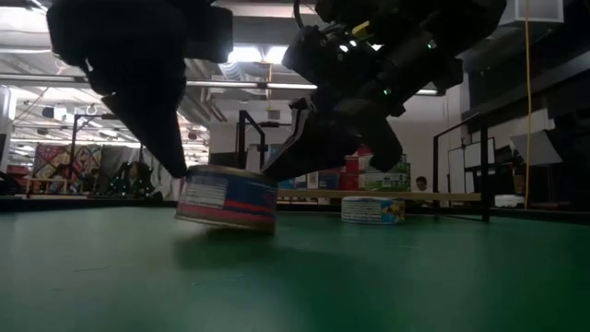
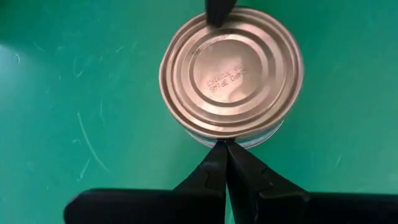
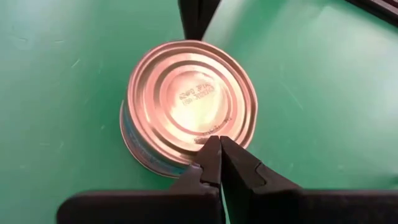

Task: Stack canned seafood by type on shelf
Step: Stack the blue pink tuna can on top of the blue pink tuna cans on the shelf

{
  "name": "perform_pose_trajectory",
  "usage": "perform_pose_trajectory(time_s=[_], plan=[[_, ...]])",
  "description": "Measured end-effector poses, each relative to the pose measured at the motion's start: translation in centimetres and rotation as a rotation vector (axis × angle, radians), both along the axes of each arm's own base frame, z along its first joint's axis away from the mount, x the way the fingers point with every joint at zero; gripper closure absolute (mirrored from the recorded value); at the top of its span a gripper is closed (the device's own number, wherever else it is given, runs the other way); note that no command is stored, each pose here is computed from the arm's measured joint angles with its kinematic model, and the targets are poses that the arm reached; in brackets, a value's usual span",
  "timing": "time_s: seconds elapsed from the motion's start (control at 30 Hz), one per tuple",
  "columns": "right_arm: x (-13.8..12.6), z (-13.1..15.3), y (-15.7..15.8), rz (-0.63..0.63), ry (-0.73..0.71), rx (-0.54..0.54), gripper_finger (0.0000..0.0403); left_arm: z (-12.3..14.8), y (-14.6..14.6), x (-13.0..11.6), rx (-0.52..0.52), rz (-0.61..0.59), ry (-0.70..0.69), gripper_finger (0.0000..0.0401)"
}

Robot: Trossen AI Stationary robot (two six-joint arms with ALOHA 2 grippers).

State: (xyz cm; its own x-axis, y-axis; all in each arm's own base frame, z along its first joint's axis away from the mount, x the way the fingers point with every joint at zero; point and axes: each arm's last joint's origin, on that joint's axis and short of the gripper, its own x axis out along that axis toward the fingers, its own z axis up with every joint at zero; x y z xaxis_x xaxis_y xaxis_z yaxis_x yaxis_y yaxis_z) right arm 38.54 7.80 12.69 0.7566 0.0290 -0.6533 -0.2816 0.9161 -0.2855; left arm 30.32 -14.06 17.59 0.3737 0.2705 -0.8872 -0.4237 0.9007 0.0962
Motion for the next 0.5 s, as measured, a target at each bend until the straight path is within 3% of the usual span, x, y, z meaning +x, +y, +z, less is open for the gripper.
perform_pose_trajectory(time_s=[0.5], plan=[[-0.30,-0.31,-0.23,-0.053,0.038,-0.036,0.0398,0.59,0.07,0.79,-0.023,0.008,-0.074,0.0399]])
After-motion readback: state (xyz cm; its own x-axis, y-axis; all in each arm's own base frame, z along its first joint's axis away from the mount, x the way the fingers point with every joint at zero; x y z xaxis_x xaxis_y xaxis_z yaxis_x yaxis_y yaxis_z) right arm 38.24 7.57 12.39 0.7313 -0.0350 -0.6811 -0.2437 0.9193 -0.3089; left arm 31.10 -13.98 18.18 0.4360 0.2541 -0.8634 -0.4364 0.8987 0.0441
